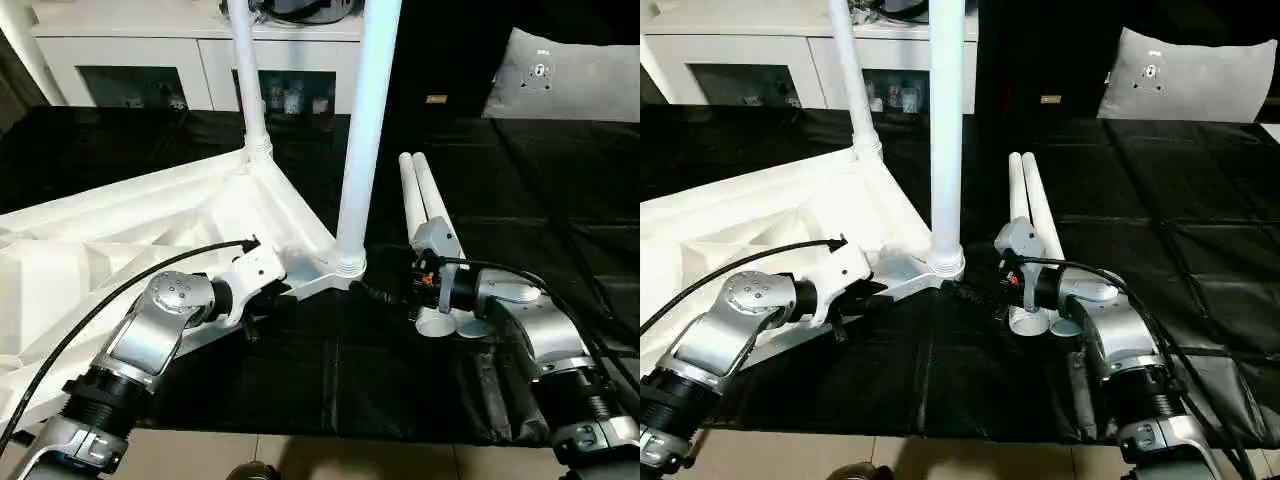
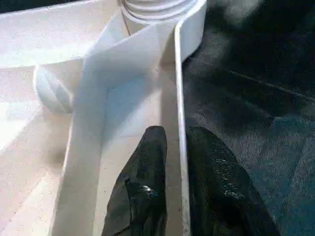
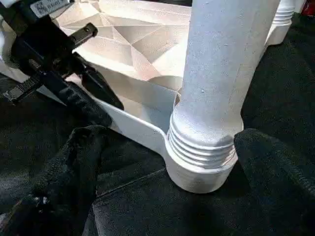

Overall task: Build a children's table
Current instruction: Rotate leg to tighten

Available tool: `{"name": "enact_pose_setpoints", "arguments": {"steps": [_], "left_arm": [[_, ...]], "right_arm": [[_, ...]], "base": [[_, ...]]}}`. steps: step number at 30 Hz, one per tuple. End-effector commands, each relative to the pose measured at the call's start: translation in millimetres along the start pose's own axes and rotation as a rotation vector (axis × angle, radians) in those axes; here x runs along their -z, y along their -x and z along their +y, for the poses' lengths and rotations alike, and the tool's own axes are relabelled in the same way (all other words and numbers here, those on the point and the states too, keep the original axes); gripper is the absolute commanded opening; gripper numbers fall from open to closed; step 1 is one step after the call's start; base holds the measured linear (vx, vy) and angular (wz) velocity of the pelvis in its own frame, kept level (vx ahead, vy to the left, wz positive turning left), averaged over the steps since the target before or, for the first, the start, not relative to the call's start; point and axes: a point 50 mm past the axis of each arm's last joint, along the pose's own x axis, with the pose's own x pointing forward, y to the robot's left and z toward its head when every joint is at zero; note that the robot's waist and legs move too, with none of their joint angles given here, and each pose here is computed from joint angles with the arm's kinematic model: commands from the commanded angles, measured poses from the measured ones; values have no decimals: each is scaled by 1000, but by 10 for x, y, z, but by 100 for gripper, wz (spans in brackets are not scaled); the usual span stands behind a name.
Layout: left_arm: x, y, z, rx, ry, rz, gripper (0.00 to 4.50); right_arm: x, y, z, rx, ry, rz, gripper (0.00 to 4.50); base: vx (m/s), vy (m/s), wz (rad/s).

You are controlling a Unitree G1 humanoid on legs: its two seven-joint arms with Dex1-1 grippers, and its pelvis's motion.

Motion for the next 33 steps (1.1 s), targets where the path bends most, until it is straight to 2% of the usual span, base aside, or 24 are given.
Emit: {"name": "enact_pose_setpoints", "arguments": {"steps": [1, 4, 6, 10, 19, 21, 23, 33], "left_arm": [[26, -21, 14, -14, 11, -5, 49], [16, -48, -3, -3, 12, -13, 49], [30, -62, -9, -4, 15, -8, 18], [54, -78, -15, -6, 14, -2, 6], [145, -83, -28, 3, -30, 40, 6], [156, -51, -38, 36, -76, 37, 6], [172, 28, -83, 138, -150, 19, 6], [211, 158, -173, 344, -225, 31, 6]], "right_arm": [[-21, -4, 28, -14, 16, 7, 450], [-22, -2, 23, -16, 18, 9, 450], [-23, 0, 20, -16, 20, 11, 450], [-22, 3, 18, -14, 21, 12, 450], [-15, 15, 6, -9, 22, 19, 450], [-20, 26, -11, -8, 32, 24, 450], [-25, 46, -44, -21, 69, 47, 450], [-14, 3, -13, -130, 131, 87, 450]], "base": [[0, 0, 0], [0, 0, 0], [0, 0, 0], [0, 0, 0], [0, 0, 0], [0, 0, 0], [0, 0, 0], [0, 0, 0]]}}
